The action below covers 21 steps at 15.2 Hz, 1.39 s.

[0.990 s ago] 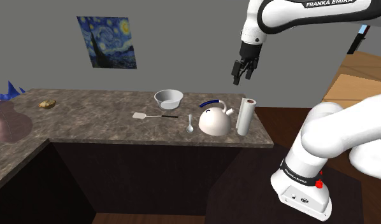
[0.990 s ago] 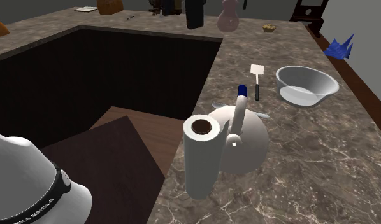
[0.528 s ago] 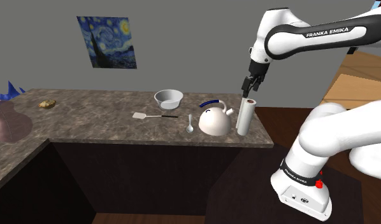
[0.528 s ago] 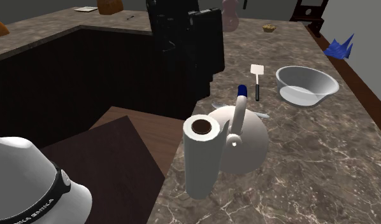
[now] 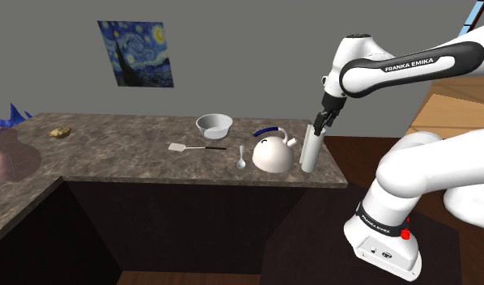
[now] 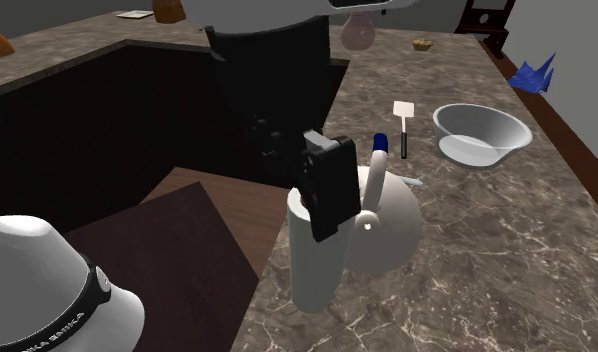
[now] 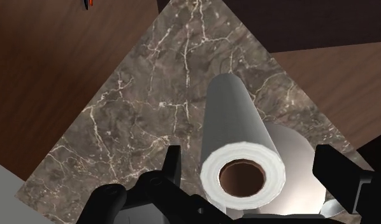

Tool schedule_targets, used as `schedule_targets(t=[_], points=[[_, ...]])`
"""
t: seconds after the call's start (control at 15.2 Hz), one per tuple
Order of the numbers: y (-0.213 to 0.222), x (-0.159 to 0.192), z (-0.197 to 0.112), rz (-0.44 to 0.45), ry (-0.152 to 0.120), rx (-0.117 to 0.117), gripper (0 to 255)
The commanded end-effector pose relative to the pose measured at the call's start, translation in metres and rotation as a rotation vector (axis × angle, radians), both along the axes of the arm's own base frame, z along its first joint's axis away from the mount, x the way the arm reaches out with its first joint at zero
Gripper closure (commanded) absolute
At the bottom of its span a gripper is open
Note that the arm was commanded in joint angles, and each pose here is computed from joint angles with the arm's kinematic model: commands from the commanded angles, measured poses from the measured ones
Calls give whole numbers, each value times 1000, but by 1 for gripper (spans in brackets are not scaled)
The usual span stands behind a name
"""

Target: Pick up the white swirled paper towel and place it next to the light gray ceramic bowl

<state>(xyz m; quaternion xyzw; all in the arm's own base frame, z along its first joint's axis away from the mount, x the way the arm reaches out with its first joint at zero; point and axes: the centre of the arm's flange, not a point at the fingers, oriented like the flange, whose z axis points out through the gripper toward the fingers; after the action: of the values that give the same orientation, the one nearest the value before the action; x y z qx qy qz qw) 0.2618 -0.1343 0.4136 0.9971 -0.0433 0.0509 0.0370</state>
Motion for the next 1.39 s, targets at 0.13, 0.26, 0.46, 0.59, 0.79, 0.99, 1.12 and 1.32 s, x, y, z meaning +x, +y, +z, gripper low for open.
schedule_targets(t=[0.13,0.26,0.46,0.59,0.79,0.99,1.12,1.32], points=[[-2,2,-20,0,-1,0,0],[-2,2,-23,0,-1,0,0],[-2,2,-23,0,-1,0,0],[-2,2,-23,0,-1,0,0],[-2,2,-23,0,-1,0,255],[-2,2,-23,0,-1,0,255],[-2,2,-23,0,-1,0,255],[-2,2,-23,0,-1,0,255]])
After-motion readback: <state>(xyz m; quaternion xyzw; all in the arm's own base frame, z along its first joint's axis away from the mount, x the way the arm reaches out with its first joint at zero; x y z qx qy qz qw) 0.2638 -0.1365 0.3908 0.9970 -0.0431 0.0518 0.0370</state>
